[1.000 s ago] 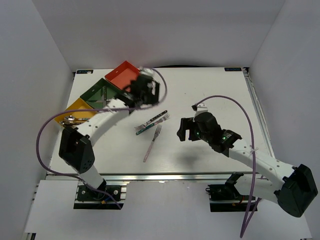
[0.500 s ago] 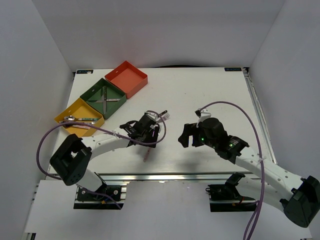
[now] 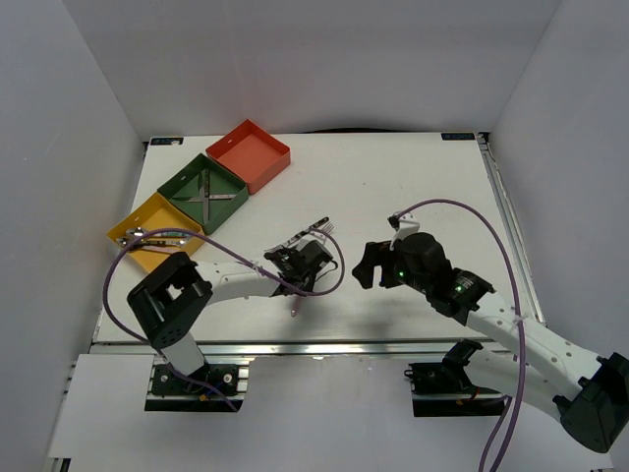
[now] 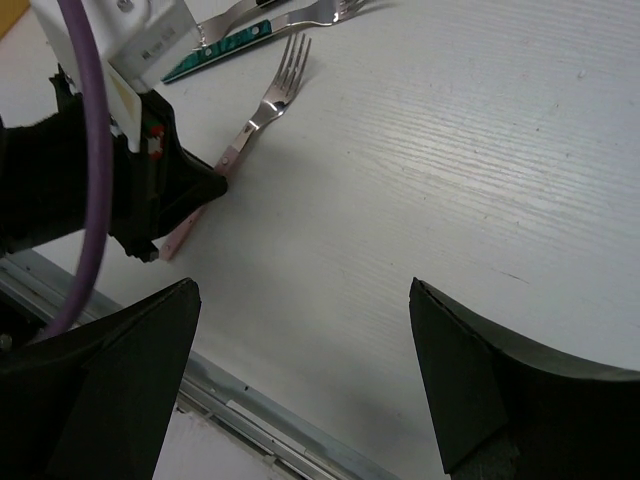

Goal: Sort the eating utensils into containers

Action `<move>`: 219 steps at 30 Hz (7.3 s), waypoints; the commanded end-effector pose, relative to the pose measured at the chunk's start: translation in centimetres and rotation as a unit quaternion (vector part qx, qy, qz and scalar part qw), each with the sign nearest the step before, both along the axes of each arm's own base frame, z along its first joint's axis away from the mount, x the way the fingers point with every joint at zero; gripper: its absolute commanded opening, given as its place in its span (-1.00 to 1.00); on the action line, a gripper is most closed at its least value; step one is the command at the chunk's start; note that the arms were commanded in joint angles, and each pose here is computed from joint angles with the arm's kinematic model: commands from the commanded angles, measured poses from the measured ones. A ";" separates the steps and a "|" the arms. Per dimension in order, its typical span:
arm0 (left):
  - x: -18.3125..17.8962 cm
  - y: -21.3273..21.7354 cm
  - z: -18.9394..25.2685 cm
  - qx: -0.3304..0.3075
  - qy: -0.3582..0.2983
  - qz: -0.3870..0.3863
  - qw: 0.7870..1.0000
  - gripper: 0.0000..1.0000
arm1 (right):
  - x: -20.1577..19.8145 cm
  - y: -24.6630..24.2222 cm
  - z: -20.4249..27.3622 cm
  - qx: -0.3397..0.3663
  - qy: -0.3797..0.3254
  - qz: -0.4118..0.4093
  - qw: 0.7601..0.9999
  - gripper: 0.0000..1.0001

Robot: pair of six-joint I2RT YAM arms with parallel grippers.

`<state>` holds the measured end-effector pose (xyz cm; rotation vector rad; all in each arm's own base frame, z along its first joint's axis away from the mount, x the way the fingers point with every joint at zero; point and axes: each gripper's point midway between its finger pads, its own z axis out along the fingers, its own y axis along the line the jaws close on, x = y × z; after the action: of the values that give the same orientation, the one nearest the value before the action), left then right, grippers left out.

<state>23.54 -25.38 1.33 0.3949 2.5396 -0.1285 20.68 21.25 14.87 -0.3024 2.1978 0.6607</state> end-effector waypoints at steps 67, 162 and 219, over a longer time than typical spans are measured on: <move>34.1 15.4 26.2 0.010 -0.290 0.240 0.927 0.96 | 0.4 -2.1 0.3 -0.053 -0.026 -0.007 0.998 0.79; 34.2 10.8 20.5 0.019 -0.227 0.222 0.948 -1.00 | -1.8 -0.1 1.1 0.022 -0.012 0.044 0.999 0.79; 22.5 3.3 13.9 -0.059 -0.103 0.001 0.993 0.85 | -2.3 0.3 -1.9 -0.009 0.035 0.063 0.997 0.79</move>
<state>49.69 -20.58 25.33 0.1711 2.0496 -0.2349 18.60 21.94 12.15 -0.4467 2.2755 0.7254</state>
